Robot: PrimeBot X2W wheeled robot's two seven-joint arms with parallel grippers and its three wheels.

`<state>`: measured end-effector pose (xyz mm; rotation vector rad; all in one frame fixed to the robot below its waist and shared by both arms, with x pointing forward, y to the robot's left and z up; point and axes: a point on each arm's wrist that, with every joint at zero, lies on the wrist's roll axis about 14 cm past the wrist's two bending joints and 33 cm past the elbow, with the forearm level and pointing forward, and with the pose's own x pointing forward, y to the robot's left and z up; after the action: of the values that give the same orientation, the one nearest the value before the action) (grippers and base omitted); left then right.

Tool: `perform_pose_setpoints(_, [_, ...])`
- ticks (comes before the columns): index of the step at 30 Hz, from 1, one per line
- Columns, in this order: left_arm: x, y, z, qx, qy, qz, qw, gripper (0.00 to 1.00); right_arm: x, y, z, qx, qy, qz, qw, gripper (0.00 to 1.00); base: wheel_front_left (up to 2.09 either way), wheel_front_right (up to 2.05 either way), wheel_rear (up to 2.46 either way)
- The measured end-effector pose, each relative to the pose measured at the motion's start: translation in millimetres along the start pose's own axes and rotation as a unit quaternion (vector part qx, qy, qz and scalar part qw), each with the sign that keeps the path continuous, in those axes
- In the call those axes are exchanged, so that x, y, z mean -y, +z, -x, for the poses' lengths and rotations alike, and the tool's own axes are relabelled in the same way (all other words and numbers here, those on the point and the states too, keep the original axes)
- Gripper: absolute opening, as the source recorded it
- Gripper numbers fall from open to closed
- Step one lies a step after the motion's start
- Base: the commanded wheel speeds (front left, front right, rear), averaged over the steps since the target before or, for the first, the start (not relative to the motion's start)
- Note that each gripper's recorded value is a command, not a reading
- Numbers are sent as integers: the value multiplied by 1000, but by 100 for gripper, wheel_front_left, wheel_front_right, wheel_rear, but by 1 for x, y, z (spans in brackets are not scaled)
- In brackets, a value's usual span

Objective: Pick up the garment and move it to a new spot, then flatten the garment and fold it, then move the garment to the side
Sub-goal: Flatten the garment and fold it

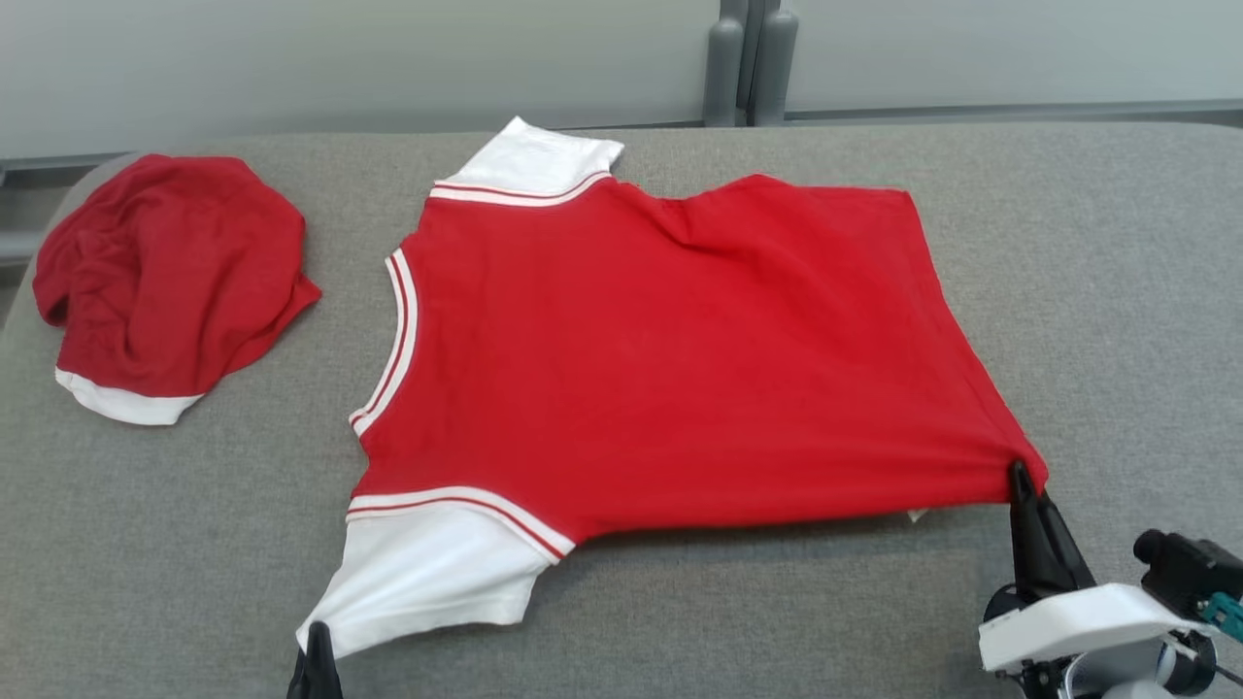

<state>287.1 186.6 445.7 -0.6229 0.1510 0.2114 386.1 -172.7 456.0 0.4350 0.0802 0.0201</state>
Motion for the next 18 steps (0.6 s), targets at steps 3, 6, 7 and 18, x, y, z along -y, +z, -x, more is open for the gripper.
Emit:
perform_pose_setpoints(3, [0,4,9,7,1,0,1000,0,0,0,14,-3,-2,-5,1000,0,0,0,0])
perform_pose_setpoints(6, [3,5,14,8,-4,-2,1000,0,5,1,27,-7,-11,-6,1000,0,0,0,0])
perform_pose_setpoints(7, [5,5,15,8,-7,-2,1000,0,7,1,30,-9,-14,-6,1000,0,0,0,0])
perform_pose_setpoints(18, [16,-4,15,-9,-35,-3,999,0,10,-7,46,-26,-22,-24,999,0,0,0,0])
